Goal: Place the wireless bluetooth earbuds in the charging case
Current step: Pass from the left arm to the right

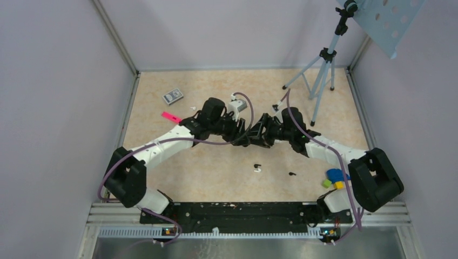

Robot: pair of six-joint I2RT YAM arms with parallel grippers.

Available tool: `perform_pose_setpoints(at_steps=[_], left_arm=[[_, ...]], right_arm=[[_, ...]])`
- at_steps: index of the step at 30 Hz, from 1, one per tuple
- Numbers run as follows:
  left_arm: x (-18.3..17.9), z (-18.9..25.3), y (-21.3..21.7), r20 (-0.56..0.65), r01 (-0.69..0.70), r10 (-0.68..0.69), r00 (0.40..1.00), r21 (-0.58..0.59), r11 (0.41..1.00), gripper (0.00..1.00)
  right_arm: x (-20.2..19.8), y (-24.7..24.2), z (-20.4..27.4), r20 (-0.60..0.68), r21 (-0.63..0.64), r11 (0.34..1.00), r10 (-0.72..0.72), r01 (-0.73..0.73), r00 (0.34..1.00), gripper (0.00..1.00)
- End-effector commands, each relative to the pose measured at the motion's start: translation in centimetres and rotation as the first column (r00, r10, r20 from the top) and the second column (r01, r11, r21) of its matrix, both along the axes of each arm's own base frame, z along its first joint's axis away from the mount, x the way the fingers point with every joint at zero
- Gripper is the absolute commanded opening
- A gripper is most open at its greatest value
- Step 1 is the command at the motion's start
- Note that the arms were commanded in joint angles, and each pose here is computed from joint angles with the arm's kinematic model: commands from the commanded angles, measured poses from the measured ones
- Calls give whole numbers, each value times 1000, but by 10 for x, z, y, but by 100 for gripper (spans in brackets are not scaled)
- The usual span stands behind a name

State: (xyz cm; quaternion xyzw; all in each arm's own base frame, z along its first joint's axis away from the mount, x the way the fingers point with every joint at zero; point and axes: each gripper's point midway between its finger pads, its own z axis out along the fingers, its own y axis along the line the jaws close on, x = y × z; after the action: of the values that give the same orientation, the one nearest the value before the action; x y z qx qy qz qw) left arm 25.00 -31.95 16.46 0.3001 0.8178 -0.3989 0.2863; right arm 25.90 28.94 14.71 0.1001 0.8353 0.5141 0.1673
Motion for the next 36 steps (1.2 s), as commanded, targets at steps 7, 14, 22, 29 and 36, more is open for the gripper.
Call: perform_pose_setpoints(at_steps=[7, 14, 22, 29, 36], left_arm=[[11, 19, -8, 62, 3, -1, 998, -24, 1000, 51], [-3, 24, -7, -20, 40, -41, 999, -22, 999, 99], [-44, 64, 13, -103, 162, -172, 980, -95, 982, 99], [-37, 114, 41, -57, 13, -31, 998, -295, 955, 99], [-39, 112, 54, -154, 9, -71, 986, -368, 930, 99]], right_arm=[[1, 15, 38, 88, 97, 995, 30, -38, 996, 2], [1, 9, 42, 121, 116, 993, 4, -18, 993, 0], [0, -1, 73, 342, 127, 983, 83, -134, 936, 0], [-4, -8, 106, 475, 142, 962, 139, -232, 869, 0], [-18, -5, 131, 569, 155, 927, 199, -342, 798, 0]])
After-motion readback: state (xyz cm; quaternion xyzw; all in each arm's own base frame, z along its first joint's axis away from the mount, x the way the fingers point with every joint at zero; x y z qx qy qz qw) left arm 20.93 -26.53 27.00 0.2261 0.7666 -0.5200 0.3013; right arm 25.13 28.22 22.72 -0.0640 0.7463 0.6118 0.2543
